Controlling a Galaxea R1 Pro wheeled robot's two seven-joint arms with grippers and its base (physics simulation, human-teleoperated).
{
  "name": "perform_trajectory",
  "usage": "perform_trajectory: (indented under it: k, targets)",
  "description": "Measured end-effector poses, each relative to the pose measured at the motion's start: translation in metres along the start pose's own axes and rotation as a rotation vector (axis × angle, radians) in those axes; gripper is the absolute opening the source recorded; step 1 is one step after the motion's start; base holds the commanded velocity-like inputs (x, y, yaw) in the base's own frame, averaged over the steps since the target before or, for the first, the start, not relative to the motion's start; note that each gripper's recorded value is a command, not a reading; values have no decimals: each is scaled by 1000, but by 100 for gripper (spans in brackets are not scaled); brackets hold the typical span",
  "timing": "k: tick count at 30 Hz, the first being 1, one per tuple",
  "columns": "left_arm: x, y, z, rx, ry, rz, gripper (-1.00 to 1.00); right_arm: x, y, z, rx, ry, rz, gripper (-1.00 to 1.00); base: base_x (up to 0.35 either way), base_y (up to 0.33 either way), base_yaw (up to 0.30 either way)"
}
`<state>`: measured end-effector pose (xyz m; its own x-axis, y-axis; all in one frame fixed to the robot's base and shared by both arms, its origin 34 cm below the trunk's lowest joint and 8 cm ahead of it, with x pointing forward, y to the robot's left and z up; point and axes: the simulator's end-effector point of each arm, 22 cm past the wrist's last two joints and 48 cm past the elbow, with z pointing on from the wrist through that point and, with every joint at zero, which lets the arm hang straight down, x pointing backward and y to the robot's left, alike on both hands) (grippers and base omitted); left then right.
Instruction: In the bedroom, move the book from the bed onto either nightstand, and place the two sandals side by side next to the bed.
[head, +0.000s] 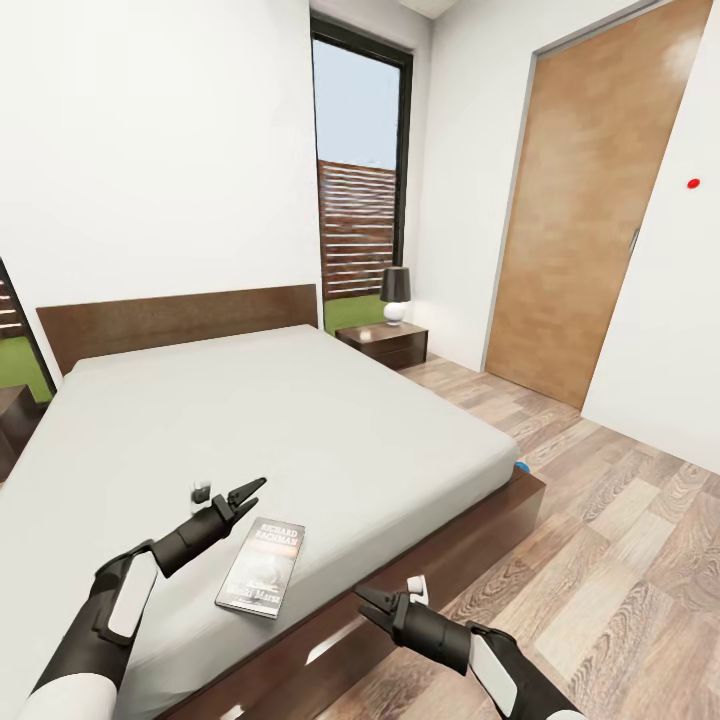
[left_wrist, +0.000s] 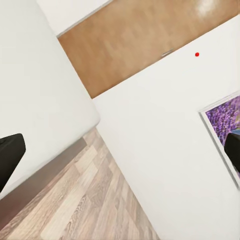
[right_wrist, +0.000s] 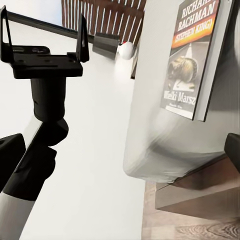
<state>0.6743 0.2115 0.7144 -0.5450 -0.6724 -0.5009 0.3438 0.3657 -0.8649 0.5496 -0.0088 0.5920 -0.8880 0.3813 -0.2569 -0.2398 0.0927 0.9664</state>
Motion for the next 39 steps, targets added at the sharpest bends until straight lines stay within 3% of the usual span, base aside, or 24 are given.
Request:
perform_trajectory:
  k: [30, 39]
  targets:
    - [6, -1, 5, 4, 1, -11, 100, -2, 0, 1, 3, -6, -8, 100, 0, 0, 0]
    - [6, -1, 5, 4, 2, -11, 100, 9, 12, 21, -35, 3, 8, 100, 0, 0, 0]
